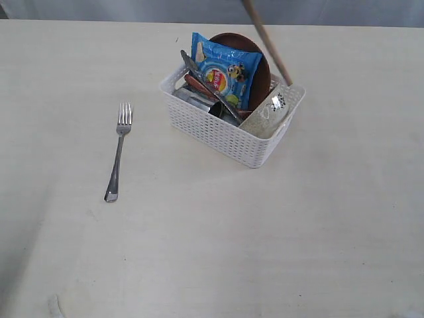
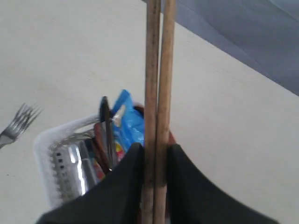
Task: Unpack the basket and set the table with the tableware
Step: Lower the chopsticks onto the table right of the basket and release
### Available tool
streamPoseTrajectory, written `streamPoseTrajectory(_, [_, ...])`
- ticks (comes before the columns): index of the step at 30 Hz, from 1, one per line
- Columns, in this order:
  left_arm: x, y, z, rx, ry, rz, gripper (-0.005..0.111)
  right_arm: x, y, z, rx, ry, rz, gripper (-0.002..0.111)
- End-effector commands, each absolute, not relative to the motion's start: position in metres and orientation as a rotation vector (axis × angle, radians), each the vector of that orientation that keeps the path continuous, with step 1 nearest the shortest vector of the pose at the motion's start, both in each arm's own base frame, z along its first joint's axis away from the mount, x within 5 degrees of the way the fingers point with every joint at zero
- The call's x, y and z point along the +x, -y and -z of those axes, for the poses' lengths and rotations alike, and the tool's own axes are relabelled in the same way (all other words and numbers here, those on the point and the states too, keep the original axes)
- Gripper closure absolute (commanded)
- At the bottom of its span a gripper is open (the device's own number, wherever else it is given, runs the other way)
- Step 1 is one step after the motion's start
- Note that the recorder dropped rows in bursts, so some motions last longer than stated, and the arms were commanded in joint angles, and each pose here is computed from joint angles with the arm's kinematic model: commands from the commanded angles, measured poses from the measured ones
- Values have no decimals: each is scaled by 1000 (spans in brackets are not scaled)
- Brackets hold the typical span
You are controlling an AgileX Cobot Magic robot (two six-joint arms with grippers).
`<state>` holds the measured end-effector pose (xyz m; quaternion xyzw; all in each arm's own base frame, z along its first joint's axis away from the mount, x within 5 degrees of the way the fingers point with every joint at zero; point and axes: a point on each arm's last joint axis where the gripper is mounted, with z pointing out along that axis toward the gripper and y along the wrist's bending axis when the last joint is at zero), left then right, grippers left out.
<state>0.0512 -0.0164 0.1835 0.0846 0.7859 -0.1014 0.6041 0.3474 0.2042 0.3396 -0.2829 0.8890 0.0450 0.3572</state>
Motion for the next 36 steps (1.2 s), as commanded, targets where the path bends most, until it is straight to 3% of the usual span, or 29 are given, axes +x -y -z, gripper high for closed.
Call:
streamPoseTrajectory(1, [51,17,-183,200,-1817,239,107,363,-149,-340,-484,-2444,-40,109])
streamPoseTrajectory(4, [51,17,-183,200,-1817,239,107,378,-106,-323,-289,-2573,10,109])
streamPoseTrajectory(8, [51,17,-183,198,-1817,240,107,385,-36,-236,80,-2825,46,109])
streamPoseTrajectory(12, [51,17,-183,198,-1817,240,107,372,-15,-187,91,-2861,77,109])
streamPoseTrajectory(26, [51,17,-183,201,-1817,236,107,367,-16,-132,78,-2994,88,108])
streamPoseTrajectory(36, [51,17,-183,201,-1817,236,107,367,-17,-116,90,-3037,72,108])
